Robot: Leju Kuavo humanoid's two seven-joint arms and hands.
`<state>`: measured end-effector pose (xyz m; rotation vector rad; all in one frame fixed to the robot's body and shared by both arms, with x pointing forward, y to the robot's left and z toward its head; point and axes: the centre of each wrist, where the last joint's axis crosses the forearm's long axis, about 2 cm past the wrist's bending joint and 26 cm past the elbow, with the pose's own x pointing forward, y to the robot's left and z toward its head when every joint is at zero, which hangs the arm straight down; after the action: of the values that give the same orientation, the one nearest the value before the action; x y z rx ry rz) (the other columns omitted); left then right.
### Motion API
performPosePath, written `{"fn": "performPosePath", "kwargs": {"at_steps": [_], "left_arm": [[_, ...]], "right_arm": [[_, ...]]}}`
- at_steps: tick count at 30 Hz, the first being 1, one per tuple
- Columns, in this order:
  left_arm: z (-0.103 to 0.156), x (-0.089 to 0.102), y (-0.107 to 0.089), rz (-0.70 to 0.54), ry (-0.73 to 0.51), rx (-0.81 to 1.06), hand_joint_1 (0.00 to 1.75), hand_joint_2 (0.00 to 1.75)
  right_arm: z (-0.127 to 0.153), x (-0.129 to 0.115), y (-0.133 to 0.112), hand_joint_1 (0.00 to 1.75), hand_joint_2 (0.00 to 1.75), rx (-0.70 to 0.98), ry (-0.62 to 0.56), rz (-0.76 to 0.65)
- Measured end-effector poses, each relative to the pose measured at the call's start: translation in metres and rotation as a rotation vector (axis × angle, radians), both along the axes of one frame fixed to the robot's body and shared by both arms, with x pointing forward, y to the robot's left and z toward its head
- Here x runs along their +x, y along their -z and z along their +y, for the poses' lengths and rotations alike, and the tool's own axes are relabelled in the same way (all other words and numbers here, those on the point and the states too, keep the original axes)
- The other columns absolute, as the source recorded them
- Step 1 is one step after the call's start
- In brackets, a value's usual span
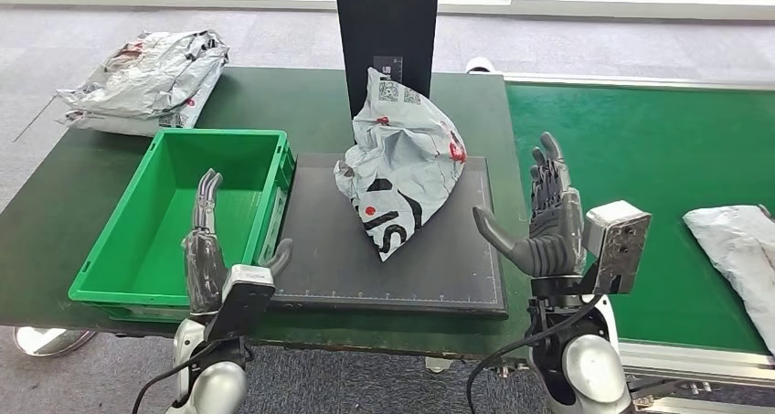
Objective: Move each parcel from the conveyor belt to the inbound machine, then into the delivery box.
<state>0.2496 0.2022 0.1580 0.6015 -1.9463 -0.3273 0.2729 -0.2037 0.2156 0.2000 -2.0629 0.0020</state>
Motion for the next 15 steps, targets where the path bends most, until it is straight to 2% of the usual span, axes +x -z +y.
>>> {"fn": "performPosePath", "kwargs": {"at_steps": [3, 7, 11, 15], "left_arm": [[-0.006, 0.01, -0.012, -0.072, -0.063, 0.176, 0.0, 1.75], [-0.026, 0.036, -0.033, -0.159, -0.107, 0.371, 0.0, 1.75], [-0.053, 0.07, -0.045, -0.165, -0.072, 0.489, 0.0, 1.75], [-0.078, 0.096, -0.049, -0.141, -0.007, 0.553, 0.0, 1.75]], "right_arm": [[0.004, -0.001, -0.002, 0.0, 1.75, 0.021, 0.014, -0.001], [0.012, -0.002, -0.006, 0.0, 1.75, 0.048, 0.028, -0.007], [0.018, -0.002, -0.01, 0.0, 1.75, 0.074, 0.048, -0.01], [0.023, -0.002, -0.013, 0.0, 1.75, 0.092, 0.053, -0.012]]}}
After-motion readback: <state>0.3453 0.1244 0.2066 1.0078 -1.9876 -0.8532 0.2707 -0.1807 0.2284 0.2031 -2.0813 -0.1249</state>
